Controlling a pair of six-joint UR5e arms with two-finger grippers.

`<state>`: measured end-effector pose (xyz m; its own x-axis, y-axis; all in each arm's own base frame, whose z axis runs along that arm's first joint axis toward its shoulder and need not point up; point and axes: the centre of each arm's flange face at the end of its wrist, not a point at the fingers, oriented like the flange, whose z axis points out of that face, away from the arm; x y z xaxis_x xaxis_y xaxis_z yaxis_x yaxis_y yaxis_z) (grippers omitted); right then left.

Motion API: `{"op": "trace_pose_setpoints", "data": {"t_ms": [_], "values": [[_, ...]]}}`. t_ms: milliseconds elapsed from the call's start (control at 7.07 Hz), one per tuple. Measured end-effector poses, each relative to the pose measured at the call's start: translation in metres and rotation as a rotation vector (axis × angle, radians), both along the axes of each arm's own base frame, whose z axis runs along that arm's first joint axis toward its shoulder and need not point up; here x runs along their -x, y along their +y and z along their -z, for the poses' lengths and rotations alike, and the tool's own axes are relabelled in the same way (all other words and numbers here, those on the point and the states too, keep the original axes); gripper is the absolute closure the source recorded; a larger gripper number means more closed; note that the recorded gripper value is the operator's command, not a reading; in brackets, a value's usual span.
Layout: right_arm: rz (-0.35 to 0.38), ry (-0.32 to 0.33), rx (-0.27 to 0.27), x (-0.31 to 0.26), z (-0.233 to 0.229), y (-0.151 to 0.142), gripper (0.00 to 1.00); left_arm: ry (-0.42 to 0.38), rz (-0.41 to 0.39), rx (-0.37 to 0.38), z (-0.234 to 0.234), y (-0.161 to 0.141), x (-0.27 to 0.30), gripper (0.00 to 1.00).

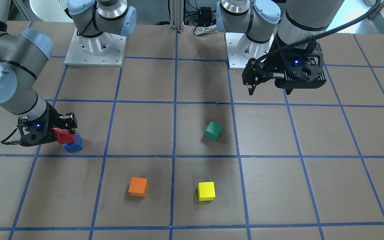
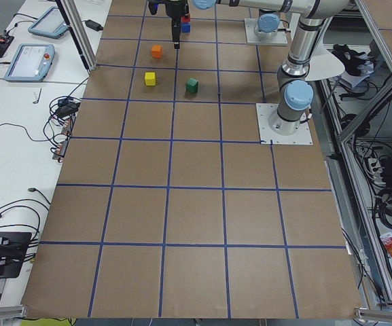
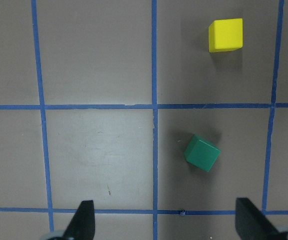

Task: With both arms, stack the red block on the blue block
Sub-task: 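Lower the red cube onto the blue cube with the right gripper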

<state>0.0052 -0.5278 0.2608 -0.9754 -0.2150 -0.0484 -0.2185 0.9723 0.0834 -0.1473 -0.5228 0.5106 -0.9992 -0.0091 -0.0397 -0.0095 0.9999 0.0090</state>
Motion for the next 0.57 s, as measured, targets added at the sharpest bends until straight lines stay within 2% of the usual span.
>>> {"op": "trace_pose_setpoints", "data": {"t_ms": [142, 283, 425, 566], "values": [[0.002, 0.002, 0.009, 0.000, 0.004, 0.000, 0.94, 0.000, 0.000, 0.000, 0.000, 0.000, 0.000, 0.00], [0.004, 0.004, 0.013, 0.000, 0.010, 0.001, 0.94, 0.000, 0.000, 0.001, 0.000, 0.000, 0.000, 0.00], [0.005, 0.006, 0.020, -0.001, 0.013, 0.002, 0.71, 0.000, 0.000, 0.001, 0.000, 0.000, 0.000, 0.00], [0.004, 0.007, 0.024, -0.001, 0.014, 0.002, 0.05, 0.000, 0.000, 0.001, 0.000, 0.000, 0.000, 0.00]]}}
